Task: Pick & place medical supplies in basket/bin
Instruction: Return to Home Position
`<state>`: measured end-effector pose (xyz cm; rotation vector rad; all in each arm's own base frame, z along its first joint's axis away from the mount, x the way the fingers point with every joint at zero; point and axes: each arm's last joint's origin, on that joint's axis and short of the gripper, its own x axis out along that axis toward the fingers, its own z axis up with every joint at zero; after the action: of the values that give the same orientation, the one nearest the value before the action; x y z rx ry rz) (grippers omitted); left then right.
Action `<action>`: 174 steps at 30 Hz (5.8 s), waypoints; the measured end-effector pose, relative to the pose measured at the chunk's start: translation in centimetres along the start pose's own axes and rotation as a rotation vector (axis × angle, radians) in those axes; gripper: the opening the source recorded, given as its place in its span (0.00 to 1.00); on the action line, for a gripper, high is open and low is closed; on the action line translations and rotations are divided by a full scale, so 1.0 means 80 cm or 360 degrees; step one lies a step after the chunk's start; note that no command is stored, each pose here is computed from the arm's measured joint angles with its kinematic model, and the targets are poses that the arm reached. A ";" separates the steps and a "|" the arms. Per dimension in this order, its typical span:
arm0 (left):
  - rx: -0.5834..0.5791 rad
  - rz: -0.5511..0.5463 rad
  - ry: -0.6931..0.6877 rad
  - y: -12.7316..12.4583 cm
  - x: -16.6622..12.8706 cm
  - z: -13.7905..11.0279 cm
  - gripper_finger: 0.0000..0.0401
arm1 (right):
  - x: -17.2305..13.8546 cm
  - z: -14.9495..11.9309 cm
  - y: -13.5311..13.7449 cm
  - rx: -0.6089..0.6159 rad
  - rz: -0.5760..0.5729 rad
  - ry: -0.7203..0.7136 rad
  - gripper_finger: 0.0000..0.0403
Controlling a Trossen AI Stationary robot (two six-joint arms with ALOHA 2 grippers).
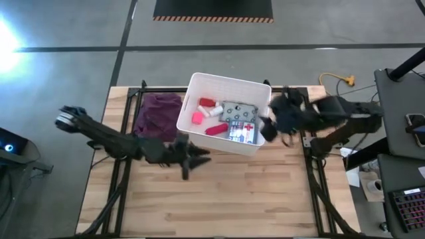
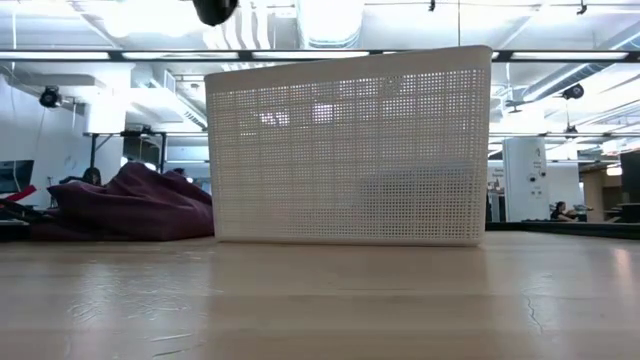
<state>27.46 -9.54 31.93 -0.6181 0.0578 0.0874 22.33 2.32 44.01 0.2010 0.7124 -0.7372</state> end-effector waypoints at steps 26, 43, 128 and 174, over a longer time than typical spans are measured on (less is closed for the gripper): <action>0.0100 -0.0450 -0.0396 0.131 -0.193 0.004 0.37 | 0.014 -0.125 0.012 0.0170 0.1596 -0.0971 0.62; 0.0356 -0.0422 -0.0212 0.171 -0.236 -0.019 0.37 | 0.085 -0.197 -0.043 0.0360 0.1460 -0.1085 0.61; 0.0792 -0.0265 -0.0204 0.214 -0.191 -0.085 0.37 | 0.136 -0.327 -0.084 -0.0264 0.1512 -0.1227 0.59; 0.0816 -0.0149 0.0096 0.225 -0.173 -0.104 0.37 | 0.136 -0.327 -0.084 -0.0277 0.1506 -0.1234 0.59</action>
<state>11.67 -0.63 15.91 -0.1104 0.1055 -0.0379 9.79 2.04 17.73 0.0608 -0.1032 0.1811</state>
